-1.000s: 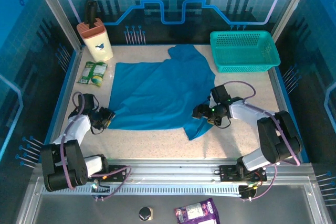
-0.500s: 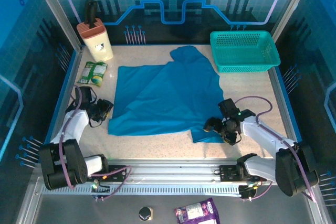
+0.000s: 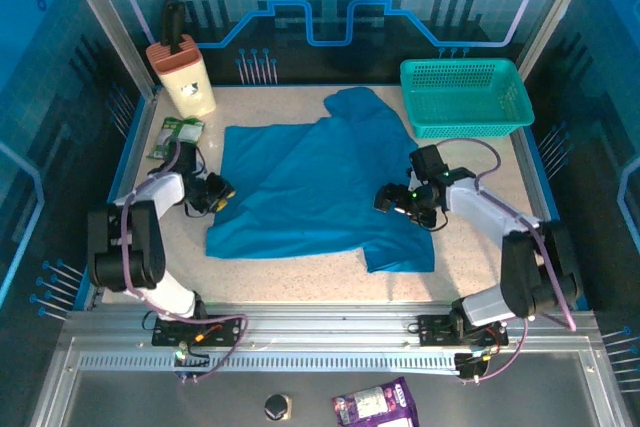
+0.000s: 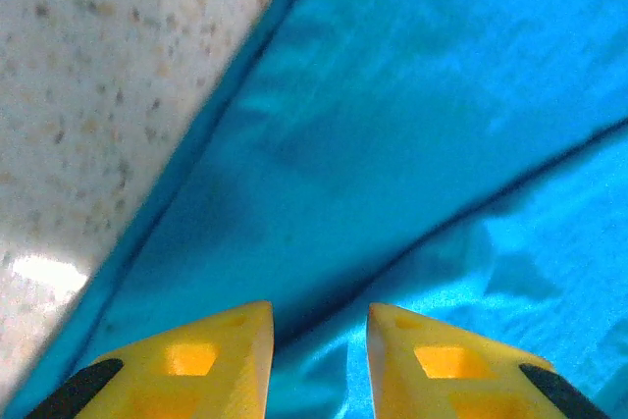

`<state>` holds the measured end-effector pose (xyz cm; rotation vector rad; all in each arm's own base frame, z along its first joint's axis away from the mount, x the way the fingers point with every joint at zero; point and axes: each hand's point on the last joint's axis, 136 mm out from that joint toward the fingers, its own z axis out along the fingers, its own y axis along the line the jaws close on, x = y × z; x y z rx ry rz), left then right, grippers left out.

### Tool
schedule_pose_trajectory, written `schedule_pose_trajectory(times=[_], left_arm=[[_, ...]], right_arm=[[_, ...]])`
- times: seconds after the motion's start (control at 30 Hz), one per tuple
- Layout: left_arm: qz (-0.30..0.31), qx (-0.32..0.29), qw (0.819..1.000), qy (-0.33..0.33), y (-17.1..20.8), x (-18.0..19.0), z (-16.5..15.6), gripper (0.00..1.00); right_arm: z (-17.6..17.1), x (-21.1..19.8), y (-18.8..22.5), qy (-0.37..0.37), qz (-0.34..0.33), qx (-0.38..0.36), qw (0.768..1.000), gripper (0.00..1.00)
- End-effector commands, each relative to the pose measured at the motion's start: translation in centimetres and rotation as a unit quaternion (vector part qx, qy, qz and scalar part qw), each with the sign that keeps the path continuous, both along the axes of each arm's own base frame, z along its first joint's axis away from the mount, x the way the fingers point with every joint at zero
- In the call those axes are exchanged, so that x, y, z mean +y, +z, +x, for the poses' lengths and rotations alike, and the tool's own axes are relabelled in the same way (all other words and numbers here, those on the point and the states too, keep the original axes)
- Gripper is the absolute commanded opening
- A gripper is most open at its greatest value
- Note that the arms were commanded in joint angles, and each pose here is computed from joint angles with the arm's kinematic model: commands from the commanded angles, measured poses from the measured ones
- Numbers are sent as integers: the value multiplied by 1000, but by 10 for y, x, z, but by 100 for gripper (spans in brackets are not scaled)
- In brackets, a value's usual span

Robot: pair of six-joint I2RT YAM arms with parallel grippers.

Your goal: Fold the inside-out t-shirt

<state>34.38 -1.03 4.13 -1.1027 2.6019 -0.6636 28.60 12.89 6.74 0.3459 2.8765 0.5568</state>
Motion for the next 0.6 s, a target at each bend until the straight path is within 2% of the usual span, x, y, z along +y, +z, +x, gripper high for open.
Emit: schedule_pose_trajectory(times=[0.0, 0.13, 0.33, 0.57], left_arm=[[12, -12, 1000, -6, -3, 6, 24, 31], [11, 2, 1000, 9, -20, 14, 39, 31], [5, 17, 998, 53, -42, 40, 56, 31], [-1, 15, 996, 83, -47, 58, 75, 31]], right_arm=[[22, -1, -3, 23, 19, -17, 999, 100], [26, -19, -22, -9, 24, 7, 1000, 100], [11, -49, -42, -60, 20, 47, 997, 98], [9, -52, -24, -62, 21, 26, 997, 96]])
